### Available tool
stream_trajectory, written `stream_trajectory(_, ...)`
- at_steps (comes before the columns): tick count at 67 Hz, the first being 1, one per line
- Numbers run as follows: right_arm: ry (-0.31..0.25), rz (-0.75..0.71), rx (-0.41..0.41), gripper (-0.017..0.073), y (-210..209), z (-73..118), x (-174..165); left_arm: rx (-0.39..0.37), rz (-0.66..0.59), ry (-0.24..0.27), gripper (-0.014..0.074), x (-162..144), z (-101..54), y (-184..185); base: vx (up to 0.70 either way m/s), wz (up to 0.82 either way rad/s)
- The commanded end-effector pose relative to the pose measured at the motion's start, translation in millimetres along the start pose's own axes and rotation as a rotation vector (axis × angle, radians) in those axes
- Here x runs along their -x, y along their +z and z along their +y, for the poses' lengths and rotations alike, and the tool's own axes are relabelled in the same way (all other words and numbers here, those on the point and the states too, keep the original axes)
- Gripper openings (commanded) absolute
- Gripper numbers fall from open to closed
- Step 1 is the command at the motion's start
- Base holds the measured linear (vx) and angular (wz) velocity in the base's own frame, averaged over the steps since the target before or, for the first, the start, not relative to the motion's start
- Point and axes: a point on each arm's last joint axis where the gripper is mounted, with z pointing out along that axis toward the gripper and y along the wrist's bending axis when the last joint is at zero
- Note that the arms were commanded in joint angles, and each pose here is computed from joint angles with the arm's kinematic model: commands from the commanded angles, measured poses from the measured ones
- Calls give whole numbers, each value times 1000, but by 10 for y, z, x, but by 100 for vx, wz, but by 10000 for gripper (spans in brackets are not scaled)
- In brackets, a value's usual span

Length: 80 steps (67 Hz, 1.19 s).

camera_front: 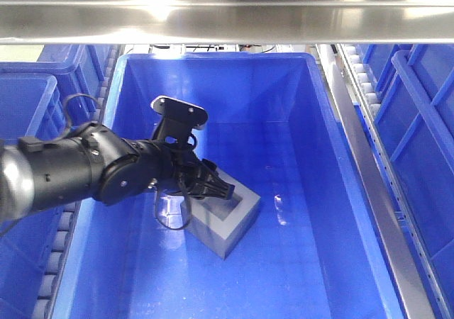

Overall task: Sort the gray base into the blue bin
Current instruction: 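Lower the gray block into the blue bin with the left gripper, then open the left gripper and withdraw it from the bin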

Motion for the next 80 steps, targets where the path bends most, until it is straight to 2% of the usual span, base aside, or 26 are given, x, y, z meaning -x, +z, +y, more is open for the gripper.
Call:
stream_trajectory(1, -15, -82, 1, -5, -4, 1, 59, -19, -115, -13, 361, 227, -20, -388, 0, 0)
stream_trajectory(17, -15, -82, 1, -5, -4, 1, 59, 51, -112, 48, 361, 249, 68, -867, 0, 0)
stream_trajectory(33, -15, -82, 1, -5, -4, 1, 59, 55, -154, 37, 361, 89, 129, -1303, 0, 0)
stream_trajectory(48, -15, -82, 1, -5, -4, 1, 59, 11, -186, -14, 361, -298, 172, -1590, 0, 0)
stream_trajectory(57, -15, -83, 1, -5, -4, 1, 60, -34, -255, -53, 361, -556, 195, -1791, 0, 0)
stream_trajectory(80, -15, -84, 1, -5, -5, 1, 61, -93, -516, -62, 361, -1389, 334, -2284, 0, 0)
